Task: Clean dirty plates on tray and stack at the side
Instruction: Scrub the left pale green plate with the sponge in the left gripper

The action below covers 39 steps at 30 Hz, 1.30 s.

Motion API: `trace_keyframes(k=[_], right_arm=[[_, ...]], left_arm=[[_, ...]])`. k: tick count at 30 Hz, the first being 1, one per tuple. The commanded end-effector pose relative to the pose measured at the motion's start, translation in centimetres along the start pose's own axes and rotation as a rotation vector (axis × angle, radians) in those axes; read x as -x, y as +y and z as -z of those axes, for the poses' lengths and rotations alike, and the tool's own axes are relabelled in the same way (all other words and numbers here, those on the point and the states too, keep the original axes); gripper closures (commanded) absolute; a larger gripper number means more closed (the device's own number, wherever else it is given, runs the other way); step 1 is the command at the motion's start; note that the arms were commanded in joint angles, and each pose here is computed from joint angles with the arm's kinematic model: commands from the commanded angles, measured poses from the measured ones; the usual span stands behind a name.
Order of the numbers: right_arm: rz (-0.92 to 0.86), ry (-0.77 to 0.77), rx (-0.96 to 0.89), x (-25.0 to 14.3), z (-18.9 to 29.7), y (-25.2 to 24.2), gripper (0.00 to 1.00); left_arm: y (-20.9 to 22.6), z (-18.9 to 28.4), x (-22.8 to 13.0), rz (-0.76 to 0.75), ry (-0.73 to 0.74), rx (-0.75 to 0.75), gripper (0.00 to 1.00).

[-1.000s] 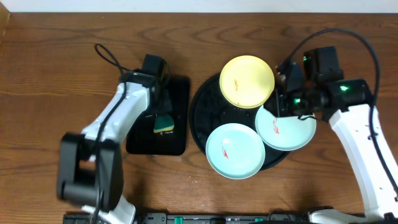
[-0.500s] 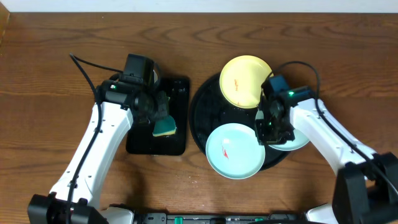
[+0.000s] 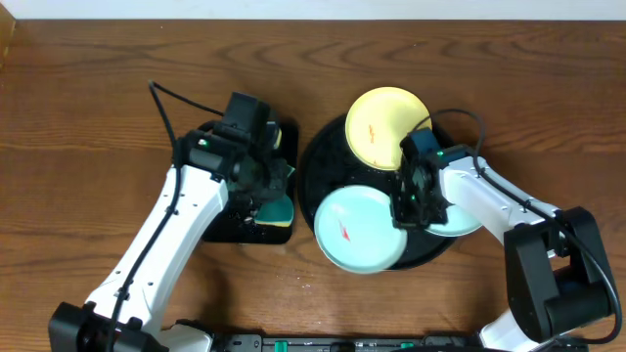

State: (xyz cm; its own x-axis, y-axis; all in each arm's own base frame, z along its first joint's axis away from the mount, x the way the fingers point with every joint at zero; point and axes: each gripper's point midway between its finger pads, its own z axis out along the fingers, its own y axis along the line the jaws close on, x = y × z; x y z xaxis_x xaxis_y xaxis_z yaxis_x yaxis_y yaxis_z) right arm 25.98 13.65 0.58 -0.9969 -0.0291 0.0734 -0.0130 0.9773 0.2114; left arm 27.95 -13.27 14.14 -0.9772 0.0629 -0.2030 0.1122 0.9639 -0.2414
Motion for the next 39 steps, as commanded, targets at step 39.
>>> trace_keyframes(k=[39], right_arm=[[-0.084, -0.208, -0.092, 4.6, 0.3, -1.0, 0.99]], left_arm=[[-5.5, -19.8, -1.3, 0.214, 0.192, 0.015, 0.93]])
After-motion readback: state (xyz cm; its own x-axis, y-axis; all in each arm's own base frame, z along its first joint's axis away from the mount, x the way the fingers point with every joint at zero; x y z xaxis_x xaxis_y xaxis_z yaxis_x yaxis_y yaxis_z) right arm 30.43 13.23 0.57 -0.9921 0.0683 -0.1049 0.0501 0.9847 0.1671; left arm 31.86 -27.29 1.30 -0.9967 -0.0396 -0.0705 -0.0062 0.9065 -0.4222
